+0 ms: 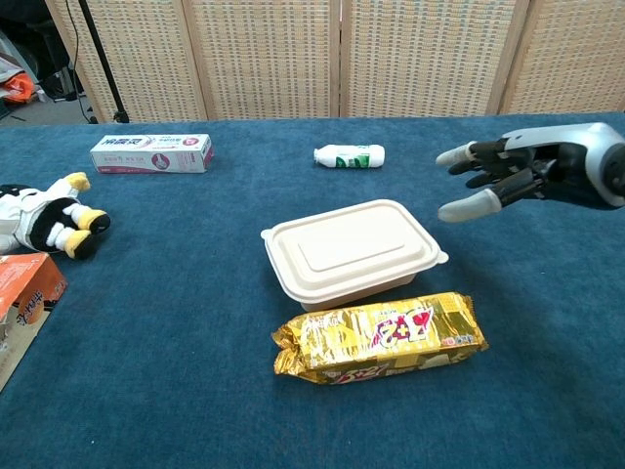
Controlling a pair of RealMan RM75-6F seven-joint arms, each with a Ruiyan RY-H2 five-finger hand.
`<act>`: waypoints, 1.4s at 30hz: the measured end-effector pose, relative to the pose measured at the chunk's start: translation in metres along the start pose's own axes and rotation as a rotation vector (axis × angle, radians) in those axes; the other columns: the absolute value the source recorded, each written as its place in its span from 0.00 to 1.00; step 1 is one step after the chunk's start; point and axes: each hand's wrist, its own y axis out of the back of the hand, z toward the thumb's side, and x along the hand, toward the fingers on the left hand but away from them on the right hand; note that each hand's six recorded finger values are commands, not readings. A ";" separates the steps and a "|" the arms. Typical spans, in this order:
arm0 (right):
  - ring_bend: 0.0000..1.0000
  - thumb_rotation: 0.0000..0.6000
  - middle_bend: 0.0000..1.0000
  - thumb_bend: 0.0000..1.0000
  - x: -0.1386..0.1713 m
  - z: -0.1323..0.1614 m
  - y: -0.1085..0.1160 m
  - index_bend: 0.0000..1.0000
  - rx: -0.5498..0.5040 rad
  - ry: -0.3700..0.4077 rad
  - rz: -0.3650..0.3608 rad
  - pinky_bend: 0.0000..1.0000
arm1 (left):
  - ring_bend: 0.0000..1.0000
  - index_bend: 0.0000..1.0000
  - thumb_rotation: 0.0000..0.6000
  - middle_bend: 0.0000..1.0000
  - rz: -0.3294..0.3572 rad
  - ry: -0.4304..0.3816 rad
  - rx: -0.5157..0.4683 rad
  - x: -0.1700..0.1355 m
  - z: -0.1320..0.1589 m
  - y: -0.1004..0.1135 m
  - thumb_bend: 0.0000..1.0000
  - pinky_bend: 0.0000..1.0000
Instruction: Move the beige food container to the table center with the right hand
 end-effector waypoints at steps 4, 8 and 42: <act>0.00 1.00 0.00 0.23 0.009 -0.013 0.018 0.05 0.080 0.000 -0.036 0.04 | 0.00 0.00 1.00 0.00 -0.003 -0.002 0.013 0.000 0.001 -0.003 0.11 0.00; 0.00 1.00 0.00 0.23 0.021 -0.031 0.032 0.05 0.188 0.008 -0.068 0.04 | 0.00 0.00 1.00 0.00 -0.011 -0.003 0.028 0.000 0.003 -0.007 0.11 0.00; 0.00 1.00 0.00 0.25 0.158 -0.169 0.110 0.05 0.789 0.016 -0.674 0.04 | 0.00 0.00 1.00 0.00 -0.005 0.020 0.091 0.003 0.000 -0.020 0.11 0.00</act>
